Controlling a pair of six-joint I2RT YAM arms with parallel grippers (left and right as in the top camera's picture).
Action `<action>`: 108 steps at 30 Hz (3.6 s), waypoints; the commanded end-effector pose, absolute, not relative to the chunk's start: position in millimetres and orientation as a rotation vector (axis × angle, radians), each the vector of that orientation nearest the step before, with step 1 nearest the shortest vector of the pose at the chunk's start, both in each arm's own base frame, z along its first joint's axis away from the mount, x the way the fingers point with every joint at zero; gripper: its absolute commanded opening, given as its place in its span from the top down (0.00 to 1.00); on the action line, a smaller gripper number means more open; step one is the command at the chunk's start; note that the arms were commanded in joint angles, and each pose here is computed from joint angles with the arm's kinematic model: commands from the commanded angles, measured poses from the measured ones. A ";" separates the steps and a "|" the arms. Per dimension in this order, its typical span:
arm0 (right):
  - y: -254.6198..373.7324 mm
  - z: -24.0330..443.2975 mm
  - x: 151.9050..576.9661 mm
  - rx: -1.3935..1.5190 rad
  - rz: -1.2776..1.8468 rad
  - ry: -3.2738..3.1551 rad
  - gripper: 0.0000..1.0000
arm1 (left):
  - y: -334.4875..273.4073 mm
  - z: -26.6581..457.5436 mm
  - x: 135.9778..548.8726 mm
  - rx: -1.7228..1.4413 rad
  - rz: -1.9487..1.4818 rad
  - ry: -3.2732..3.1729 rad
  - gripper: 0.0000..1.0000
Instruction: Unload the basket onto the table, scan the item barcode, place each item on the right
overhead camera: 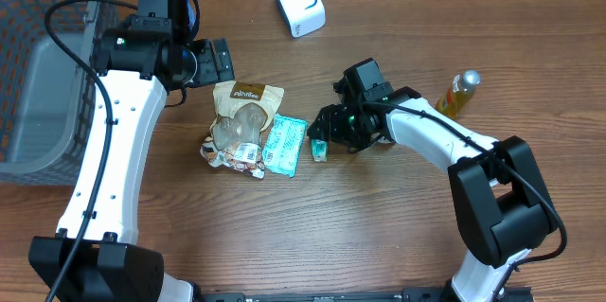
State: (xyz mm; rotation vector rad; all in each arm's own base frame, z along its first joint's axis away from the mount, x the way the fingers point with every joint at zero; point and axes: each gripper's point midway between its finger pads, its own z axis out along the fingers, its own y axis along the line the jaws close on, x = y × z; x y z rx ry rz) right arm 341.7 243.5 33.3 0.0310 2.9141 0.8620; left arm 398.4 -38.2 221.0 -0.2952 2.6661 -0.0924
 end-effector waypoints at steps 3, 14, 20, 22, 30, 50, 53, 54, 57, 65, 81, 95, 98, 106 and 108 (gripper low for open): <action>238.8 54.5 354.0 0.021 0.771 2.886 0.28 | -40.5 223.6 400.7 -0.298 -0.107 2.657 0.00; 244.4 80.0 351.0 -0.087 0.447 2.901 0.14 | -40.5 223.7 400.8 -0.298 -0.107 2.656 0.00; 248.2 63.5 336.5 -0.101 0.199 2.901 0.02 | -40.4 223.6 400.7 -0.298 -0.107 2.657 0.00; 252.2 53.1 331.5 -0.140 0.137 2.905 0.00 | -40.4 223.6 400.7 -0.298 -0.107 2.657 0.00; 249.5 32.6 329.0 -0.077 0.072 2.937 0.31 | -40.5 223.6 400.7 -0.298 -0.107 2.657 0.01; 246.9 32.3 334.4 -0.071 0.044 2.912 0.44 | -40.4 223.6 400.7 -0.298 -0.107 2.657 0.00; 248.2 32.7 336.0 -0.070 0.052 2.905 0.64 | -40.4 223.6 400.7 -0.298 -0.107 2.657 0.00; 248.6 32.8 336.5 -0.070 0.054 2.904 0.74 | -40.5 223.7 400.8 -0.298 -0.107 2.656 0.00; 248.0 32.9 336.7 -0.069 0.049 2.902 0.76 | -40.5 223.6 400.7 -0.298 -0.107 2.657 0.00; 242.0 33.1 338.5 -0.069 0.002 2.890 0.61 | -40.4 223.6 400.7 -0.298 -0.107 2.657 0.00; 222.4 40.4 342.7 -0.012 -0.033 2.898 0.85 | -40.5 223.6 400.7 -0.298 -0.107 2.657 0.00; 211.1 46.0 346.5 0.036 0.099 2.958 0.64 | -40.4 223.6 400.7 -0.298 -0.107 2.657 0.00; 211.9 46.3 347.7 0.036 0.104 2.953 0.52 | -40.5 223.6 400.7 -0.298 -0.107 2.657 0.00; 220.1 50.2 362.2 0.039 0.152 2.890 0.36 | -40.5 223.7 400.8 -0.298 -0.107 2.656 0.00; 219.3 51.1 365.9 0.047 0.156 2.878 0.33 | -40.4 223.6 400.7 -0.298 -0.107 2.657 0.00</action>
